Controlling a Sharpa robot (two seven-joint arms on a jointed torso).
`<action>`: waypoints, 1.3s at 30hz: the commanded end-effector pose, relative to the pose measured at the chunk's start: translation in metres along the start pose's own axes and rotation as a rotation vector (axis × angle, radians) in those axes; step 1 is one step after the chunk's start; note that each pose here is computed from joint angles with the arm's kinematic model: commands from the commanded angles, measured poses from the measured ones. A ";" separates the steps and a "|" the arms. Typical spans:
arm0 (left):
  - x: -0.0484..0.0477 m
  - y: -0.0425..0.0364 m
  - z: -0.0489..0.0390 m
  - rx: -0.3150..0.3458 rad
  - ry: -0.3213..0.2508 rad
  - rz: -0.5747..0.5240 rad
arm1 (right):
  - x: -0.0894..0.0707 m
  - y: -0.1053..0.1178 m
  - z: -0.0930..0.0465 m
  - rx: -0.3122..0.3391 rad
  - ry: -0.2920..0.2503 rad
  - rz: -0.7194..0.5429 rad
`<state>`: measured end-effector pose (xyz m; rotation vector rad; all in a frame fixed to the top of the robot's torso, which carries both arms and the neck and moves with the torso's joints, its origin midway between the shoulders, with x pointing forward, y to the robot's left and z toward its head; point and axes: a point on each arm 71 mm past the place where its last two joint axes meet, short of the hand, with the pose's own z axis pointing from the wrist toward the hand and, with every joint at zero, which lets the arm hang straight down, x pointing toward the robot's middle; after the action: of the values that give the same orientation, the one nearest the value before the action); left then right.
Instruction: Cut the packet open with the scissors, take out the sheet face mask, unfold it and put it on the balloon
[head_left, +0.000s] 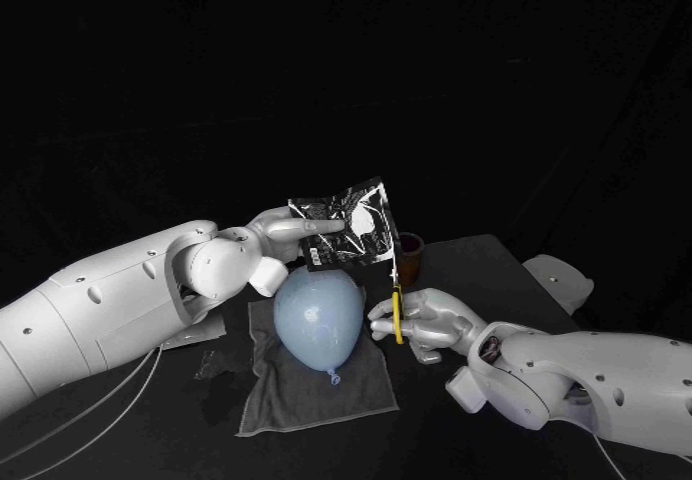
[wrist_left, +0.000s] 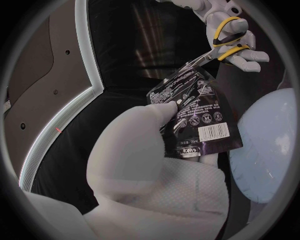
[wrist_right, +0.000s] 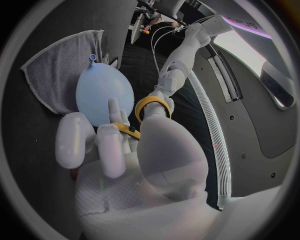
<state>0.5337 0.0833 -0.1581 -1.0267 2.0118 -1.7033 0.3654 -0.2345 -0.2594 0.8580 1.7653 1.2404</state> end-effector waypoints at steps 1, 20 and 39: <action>0.0035 -0.0003 0.0000 0.004 0.042 0.034 | 0.002 0.003 0.000 -0.013 0.040 -0.003; -0.0018 0.0023 -0.0038 -0.003 0.052 0.089 | -0.001 0.002 -0.005 0.011 0.073 0.007; -0.0041 0.0037 -0.0059 -0.012 0.057 0.120 | -0.003 0.002 -0.007 0.011 0.071 0.013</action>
<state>0.5338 0.0932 -0.1616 -0.8967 2.0569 -1.6616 0.3613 -0.2410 -0.2577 0.8601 1.8250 1.2574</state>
